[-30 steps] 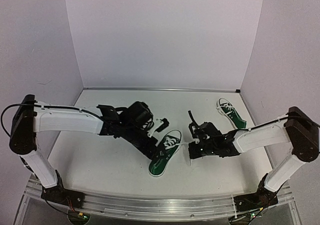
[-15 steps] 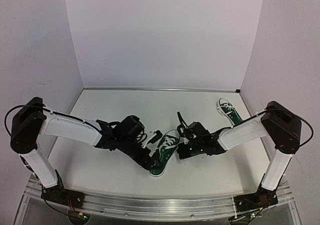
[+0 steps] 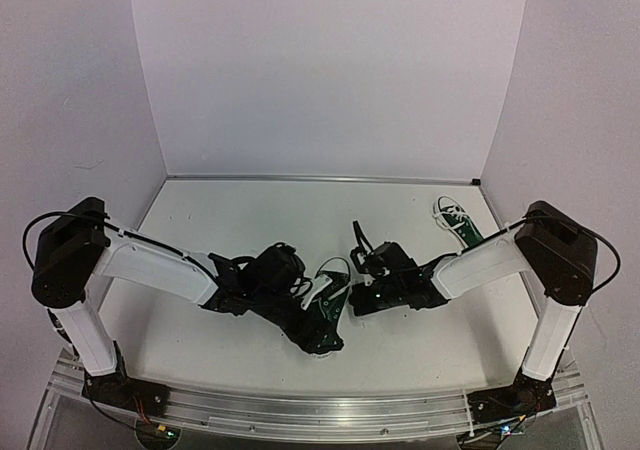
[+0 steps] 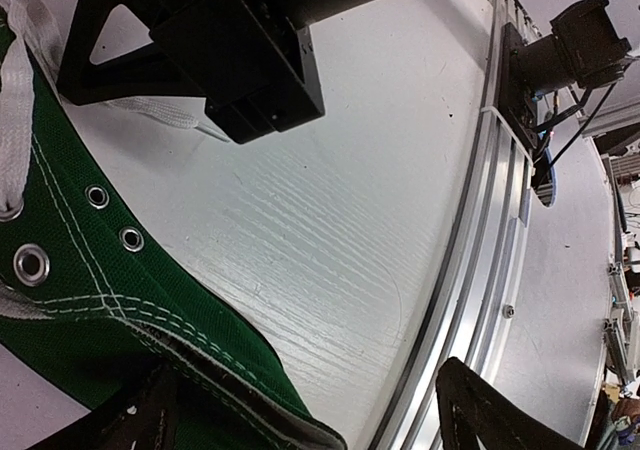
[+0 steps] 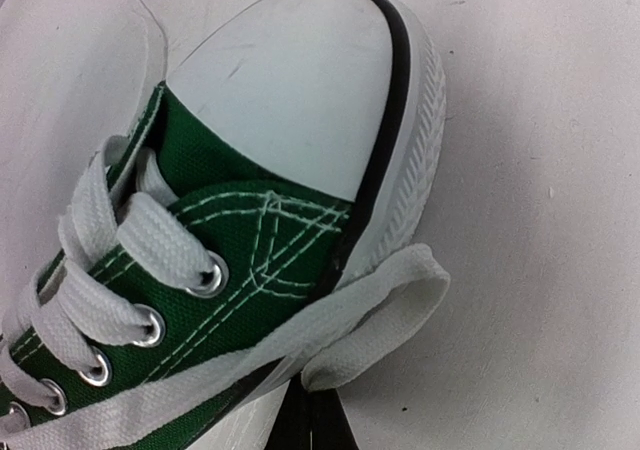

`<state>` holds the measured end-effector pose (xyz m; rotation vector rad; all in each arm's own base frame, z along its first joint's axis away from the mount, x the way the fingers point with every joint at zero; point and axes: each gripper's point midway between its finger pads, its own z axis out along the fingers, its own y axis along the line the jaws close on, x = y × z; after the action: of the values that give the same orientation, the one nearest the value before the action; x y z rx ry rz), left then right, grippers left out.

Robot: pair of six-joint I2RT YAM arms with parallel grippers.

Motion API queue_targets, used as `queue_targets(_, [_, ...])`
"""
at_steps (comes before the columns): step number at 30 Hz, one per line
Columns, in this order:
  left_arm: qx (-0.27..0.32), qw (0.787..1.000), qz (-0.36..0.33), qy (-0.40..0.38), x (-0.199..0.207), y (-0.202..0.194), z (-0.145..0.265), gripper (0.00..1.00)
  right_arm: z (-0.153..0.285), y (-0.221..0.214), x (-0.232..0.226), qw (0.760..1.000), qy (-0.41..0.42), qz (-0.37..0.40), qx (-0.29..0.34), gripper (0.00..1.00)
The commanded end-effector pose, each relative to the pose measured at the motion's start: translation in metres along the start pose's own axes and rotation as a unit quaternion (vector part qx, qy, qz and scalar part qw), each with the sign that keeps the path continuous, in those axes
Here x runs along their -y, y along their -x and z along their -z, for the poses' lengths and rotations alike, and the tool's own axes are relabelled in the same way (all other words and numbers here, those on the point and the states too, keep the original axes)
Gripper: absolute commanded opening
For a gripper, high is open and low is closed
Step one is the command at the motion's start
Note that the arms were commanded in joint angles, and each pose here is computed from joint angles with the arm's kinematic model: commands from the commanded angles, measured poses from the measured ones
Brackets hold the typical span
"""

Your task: Tie the shoes

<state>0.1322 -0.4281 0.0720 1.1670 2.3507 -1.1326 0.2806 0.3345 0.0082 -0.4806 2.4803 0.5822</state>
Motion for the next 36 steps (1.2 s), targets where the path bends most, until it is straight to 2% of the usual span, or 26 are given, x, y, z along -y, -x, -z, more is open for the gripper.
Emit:
queue_targets(1, [0.021, 1.000, -0.017, -0.003, 0.012, 0.014, 0.015, 0.87, 0.008, -0.001, -0.018, 0.999, 0.040, 0.002, -0.001, 0.00])
queue_targets(5, [0.043, 0.997, 0.058, 0.034, -0.032, 0.010, 0.043, 0.89, 0.010, -0.003, -0.020, 0.999, 0.047, -0.001, -0.005, 0.00])
queue_targets(8, [0.053, 0.995, 0.065, 0.061, -0.048, 0.008, 0.050, 0.91, 0.007, -0.009, -0.023, 0.998, 0.061, -0.005, -0.015, 0.00])
queue_targets(16, [0.045, 0.996, 0.069, 0.038, -0.058, 0.016, 0.013, 0.88, 0.003, -0.016, -0.034, 0.995, 0.093, -0.014, -0.021, 0.00])
queue_targets(28, [0.016, 0.999, 0.020, -0.031, 0.001, 0.012, -0.008, 0.82, 0.026, -0.033, -0.043, 0.991, 0.128, -0.046, -0.017, 0.00])
queue_targets(32, [0.023, 1.000, 0.019, -0.005, -0.004, 0.012, 0.005, 0.81, 0.035, -0.035, -0.049, 0.990, 0.135, -0.049, -0.013, 0.00])
queue_targets(36, [0.096, 0.992, 0.058, 0.051, -0.037, 0.045, 0.059, 0.80, 0.044, -0.027, -0.049, 0.990, 0.131, -0.052, -0.001, 0.00])
